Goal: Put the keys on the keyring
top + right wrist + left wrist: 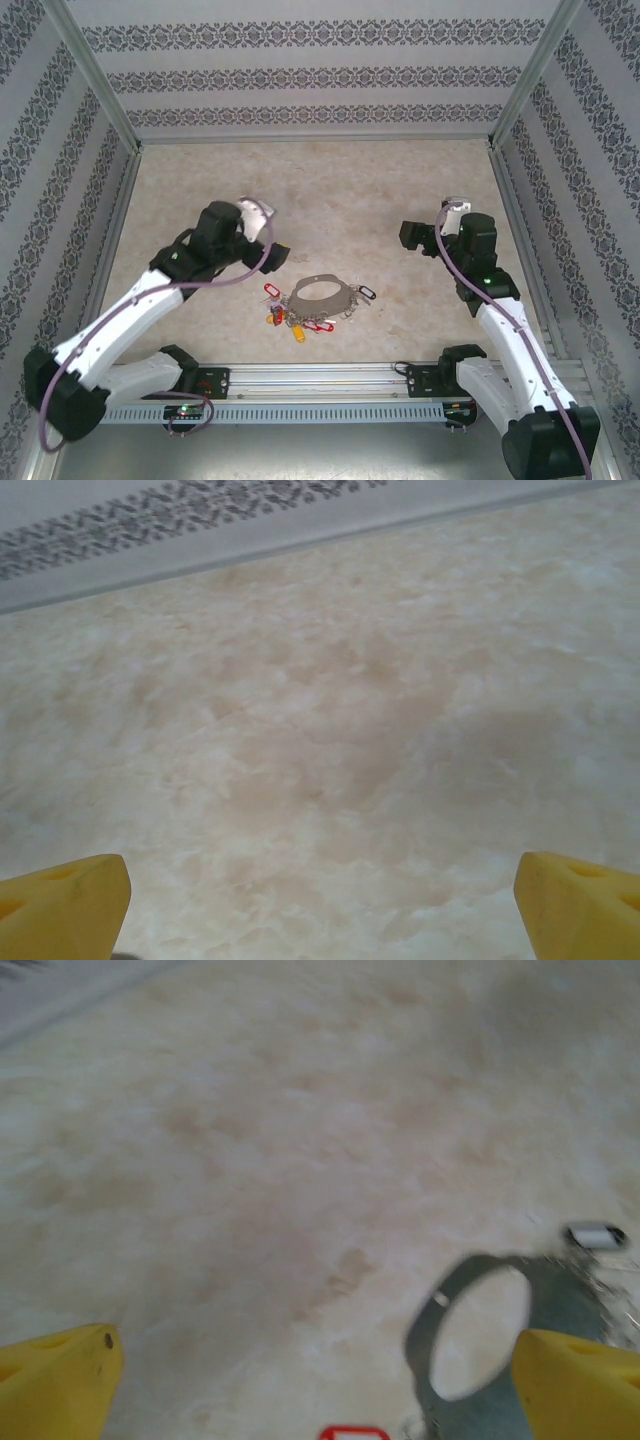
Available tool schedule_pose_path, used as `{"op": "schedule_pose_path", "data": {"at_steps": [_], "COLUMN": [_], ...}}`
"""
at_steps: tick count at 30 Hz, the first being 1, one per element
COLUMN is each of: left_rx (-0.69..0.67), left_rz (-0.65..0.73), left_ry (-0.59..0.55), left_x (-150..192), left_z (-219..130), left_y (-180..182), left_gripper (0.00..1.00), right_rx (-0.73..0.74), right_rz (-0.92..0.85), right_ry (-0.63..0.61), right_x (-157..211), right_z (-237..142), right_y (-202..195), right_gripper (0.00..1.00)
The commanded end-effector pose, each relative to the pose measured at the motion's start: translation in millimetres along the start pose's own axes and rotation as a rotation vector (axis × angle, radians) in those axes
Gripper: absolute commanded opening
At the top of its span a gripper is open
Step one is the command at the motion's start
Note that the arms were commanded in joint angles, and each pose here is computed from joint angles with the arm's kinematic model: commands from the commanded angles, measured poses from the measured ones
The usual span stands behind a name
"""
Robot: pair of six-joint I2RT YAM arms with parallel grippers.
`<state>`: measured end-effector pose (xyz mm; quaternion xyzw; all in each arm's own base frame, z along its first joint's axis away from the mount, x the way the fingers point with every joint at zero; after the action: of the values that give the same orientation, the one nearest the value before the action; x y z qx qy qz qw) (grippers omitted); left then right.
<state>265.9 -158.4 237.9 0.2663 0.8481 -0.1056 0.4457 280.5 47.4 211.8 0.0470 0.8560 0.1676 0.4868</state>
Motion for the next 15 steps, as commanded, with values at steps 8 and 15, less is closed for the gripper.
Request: {"op": "schedule_pose_path", "data": {"at_steps": [8,15], "left_rx": [-0.542,-0.781], "left_rz": [-0.2,-0.266], "left_ry": [-0.202,-0.212], "left_x": [17,60], "left_z": [-20,-4], "left_y": [94,149], "left_gripper": [1.0,1.0], "right_rx": [0.084,0.144], "right_rz": [-0.233,-0.213], "right_ry": [-0.284,-0.228], "right_x": [-5,6], "right_z": [33,69], "right_y": [-26,-48], "right_gripper": [0.98,0.98]}}
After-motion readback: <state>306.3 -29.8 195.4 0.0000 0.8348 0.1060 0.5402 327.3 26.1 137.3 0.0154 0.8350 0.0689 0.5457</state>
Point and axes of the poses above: each hand's point on the last joint's axis, 136 mm out from that joint toward the fingers, its own z axis out along the fingers, its own y axis along the line the jaws close on, x = y × z, the point moved 3 cm from there along -z, back along the fingers, and after that the axes turned 2 degrees about z, right-handed, at the moved point
